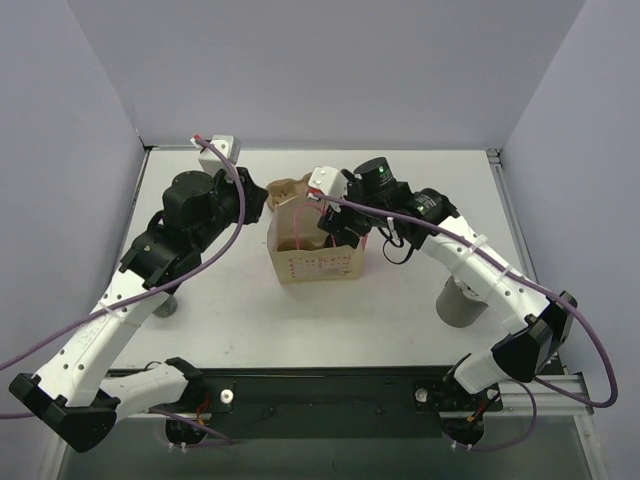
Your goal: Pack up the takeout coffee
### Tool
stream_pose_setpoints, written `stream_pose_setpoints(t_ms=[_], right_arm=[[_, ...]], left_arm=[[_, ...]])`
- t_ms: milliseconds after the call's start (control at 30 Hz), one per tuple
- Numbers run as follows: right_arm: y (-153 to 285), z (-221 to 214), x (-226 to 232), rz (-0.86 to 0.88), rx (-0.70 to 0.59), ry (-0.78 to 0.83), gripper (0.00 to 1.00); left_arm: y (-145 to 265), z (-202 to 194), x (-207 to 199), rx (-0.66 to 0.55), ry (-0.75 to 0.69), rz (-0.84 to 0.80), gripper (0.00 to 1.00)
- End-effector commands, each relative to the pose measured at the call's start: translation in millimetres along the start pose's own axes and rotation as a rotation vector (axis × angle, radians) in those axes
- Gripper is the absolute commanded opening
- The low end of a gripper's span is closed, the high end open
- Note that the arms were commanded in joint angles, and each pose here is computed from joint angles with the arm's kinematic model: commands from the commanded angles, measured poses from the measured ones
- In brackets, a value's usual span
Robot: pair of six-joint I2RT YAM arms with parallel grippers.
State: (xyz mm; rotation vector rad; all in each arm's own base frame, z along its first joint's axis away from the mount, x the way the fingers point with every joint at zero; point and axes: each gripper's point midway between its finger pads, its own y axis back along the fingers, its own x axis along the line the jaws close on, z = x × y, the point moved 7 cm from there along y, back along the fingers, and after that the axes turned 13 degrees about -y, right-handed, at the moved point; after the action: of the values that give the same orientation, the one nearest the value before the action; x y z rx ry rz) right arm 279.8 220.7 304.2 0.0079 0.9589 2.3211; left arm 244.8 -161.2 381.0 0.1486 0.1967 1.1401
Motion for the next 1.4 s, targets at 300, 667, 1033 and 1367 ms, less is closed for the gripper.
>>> stream_pose_setpoints(t_ms=[300,667,1033,1367], right_arm=[[46,23,-10,-0.061,-0.117,-0.169,0.67],[99,35,-25,-0.304,-0.155,-0.502,0.66],[160,-35,-22,-0.722,0.002,-0.962,0.65],[161,-124,-23,-0.914,0.368,-1.165,0.6]], left_arm=[[19,23,9,-0.017,-0.029,0.057,0.33],[32,20,9,0.008,-0.057,0.031,0.4],[45,-8,7,0.114,-0.066,-0.029,0.72],[59,-24,8,0.133,-0.08,-0.056,0.75]])
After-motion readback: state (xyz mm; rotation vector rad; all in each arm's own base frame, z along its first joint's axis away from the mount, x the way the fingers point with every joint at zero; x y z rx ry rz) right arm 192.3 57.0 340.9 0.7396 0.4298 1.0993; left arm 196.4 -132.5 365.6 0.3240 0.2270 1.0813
